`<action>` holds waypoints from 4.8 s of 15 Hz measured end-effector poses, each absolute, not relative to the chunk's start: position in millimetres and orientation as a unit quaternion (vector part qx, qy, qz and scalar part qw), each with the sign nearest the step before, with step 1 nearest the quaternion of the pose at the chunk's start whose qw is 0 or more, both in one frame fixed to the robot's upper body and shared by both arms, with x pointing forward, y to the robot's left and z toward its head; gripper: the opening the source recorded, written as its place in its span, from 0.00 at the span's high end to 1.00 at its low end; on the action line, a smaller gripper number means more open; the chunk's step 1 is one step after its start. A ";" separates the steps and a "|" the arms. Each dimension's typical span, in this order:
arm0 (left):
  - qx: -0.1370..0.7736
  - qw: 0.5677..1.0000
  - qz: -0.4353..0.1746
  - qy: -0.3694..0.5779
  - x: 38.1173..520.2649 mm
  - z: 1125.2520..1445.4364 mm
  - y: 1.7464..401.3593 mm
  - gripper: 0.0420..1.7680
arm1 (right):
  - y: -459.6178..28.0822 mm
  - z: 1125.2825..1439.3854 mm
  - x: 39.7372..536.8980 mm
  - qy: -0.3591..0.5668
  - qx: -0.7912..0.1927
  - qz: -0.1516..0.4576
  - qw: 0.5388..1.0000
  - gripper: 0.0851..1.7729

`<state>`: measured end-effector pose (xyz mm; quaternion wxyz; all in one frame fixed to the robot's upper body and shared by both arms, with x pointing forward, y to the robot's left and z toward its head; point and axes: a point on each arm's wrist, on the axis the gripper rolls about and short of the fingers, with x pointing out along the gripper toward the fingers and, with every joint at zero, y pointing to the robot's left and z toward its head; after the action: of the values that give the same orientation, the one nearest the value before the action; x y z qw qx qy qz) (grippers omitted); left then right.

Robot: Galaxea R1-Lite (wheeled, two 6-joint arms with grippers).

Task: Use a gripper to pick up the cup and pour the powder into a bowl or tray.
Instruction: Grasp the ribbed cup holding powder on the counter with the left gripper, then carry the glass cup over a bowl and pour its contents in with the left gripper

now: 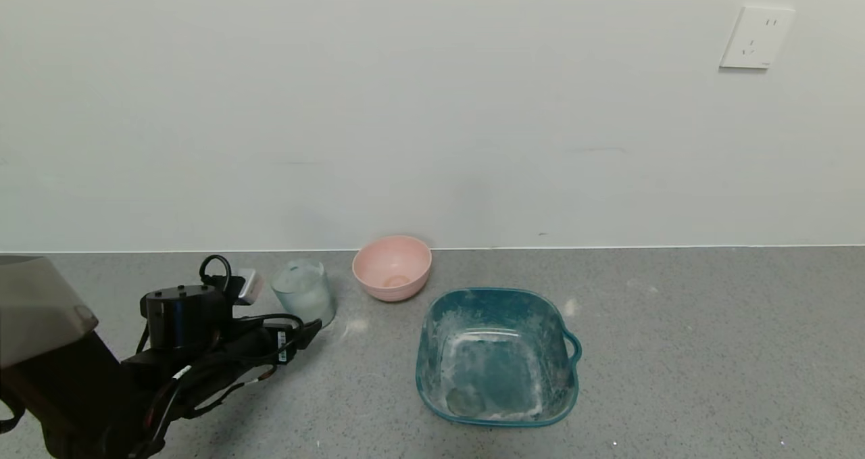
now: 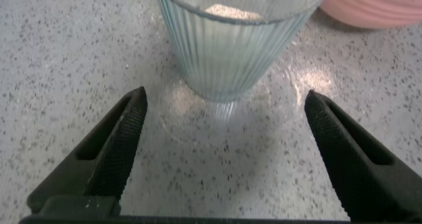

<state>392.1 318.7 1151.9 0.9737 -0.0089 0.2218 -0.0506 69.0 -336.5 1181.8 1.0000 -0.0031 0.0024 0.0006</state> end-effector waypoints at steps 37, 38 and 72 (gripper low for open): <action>-0.009 0.989 -0.043 0.144 439.7 1119.9 307.5 0.03 | -336.5 1181.9 69.0 0.002 -0.003 0.001 1.000 0.04; -0.009 0.989 -0.041 0.141 442.0 1120.2 307.4 0.03 | -336.5 1181.8 69.0 0.002 -0.003 0.001 1.000 0.04; -0.007 0.990 -0.035 0.138 448.6 1126.6 308.0 0.27 | -336.5 1181.8 69.0 0.002 -0.003 0.001 1.000 0.04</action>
<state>448.6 308.0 1126.6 0.9897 -0.0073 0.1382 -0.0354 69.0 -336.5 1181.8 1.0000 -0.0031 0.0024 0.0006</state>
